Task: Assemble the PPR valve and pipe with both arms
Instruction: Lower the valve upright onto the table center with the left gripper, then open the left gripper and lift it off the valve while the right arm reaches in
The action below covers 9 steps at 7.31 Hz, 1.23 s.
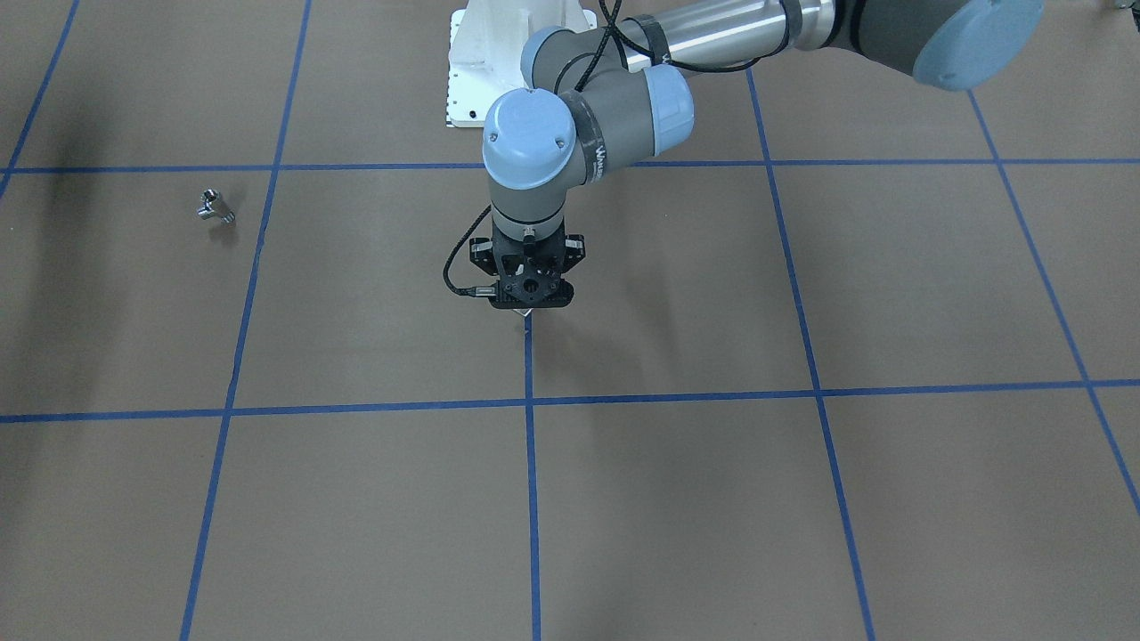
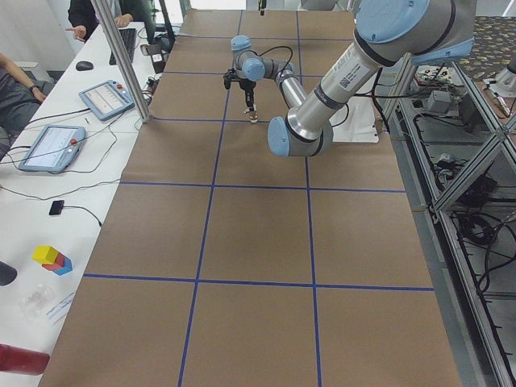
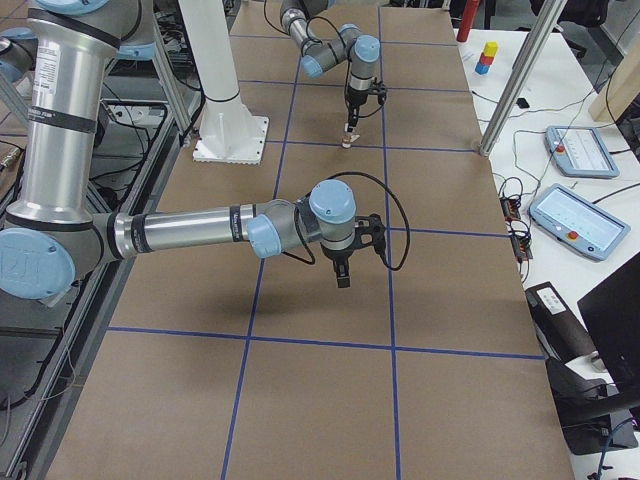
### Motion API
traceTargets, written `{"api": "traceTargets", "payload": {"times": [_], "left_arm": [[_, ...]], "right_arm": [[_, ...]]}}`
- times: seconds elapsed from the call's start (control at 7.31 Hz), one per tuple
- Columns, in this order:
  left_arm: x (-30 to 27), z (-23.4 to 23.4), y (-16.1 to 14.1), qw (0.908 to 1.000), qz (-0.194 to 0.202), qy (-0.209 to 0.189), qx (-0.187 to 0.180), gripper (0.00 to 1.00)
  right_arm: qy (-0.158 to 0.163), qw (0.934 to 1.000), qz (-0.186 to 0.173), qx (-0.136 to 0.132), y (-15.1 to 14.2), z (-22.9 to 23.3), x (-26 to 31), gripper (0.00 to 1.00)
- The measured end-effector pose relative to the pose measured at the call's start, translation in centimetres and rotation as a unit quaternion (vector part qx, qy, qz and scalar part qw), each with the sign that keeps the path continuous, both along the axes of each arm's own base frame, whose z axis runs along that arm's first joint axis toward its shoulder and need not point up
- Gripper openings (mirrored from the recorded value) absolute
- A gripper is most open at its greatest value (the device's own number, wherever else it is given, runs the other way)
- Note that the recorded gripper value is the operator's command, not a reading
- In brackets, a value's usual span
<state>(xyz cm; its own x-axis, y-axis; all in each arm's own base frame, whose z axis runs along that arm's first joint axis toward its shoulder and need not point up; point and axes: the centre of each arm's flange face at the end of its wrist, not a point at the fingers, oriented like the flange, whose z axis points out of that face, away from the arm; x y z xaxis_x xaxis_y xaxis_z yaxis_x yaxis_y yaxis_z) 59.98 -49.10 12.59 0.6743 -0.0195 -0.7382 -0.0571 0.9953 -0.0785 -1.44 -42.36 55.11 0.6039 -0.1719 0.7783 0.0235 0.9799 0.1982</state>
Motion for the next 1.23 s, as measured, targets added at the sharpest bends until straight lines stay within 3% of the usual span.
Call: {"api": "traceTargets", "payload": {"times": [0.55,0.96,1.23], "left_arm": [[-1.1,-0.4,0.0,1.0000,-0.004,0.005,0.006,0.96],[-9.2,2.6,2.3,0.9988,-0.017,0.037,0.029,0.96],[-15.3,6.8,3.7,0.9973,-0.010,0.040,0.060,0.96]], "right_arm": [[-0.002,1.0000,-0.002,-0.006,0.0,-0.1,-0.6,1.00],[0.003,0.9977,0.029,-0.060,0.0,-1.9,-6.9,0.98],[0.008,0.9950,0.051,-0.085,1.6,-4.6,-13.8,0.97]]}}
